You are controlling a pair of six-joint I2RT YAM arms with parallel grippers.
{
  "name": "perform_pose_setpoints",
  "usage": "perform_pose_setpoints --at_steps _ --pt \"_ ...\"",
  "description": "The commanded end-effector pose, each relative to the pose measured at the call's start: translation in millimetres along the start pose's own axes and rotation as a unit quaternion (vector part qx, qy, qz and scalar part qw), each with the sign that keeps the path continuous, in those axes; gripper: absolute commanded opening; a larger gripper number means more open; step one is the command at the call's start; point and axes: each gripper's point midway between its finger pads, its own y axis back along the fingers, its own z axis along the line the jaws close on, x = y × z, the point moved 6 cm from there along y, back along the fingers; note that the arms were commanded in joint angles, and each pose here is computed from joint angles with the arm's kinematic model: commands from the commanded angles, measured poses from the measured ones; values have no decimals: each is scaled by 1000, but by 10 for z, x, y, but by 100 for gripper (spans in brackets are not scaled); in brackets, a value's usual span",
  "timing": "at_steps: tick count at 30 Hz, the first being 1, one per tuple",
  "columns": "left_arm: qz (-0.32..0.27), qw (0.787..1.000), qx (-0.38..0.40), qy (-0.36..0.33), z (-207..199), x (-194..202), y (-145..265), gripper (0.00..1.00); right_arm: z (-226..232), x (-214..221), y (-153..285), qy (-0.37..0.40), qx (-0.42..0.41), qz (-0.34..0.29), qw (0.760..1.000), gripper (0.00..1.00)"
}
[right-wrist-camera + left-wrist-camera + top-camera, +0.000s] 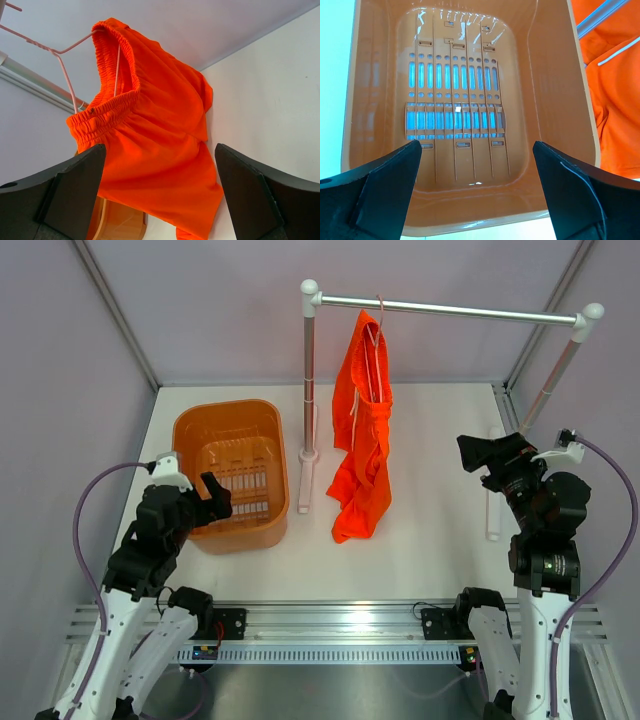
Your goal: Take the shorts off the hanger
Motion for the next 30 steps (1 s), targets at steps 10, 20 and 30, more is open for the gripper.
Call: perform_pose_setpoints --at_steps 10,20,30 --pt "-24 1000 11 8 -40 -101 22 99 108 -212 51 65 17 4 998 99" --pt "-27 999 37 2 -84 -102 61 99 779 -744 -195 92 -95 46 990 94" --pt "-34 998 46 2 -94 -112 103 99 1531 -777 -577 168 -109 78 977 85"
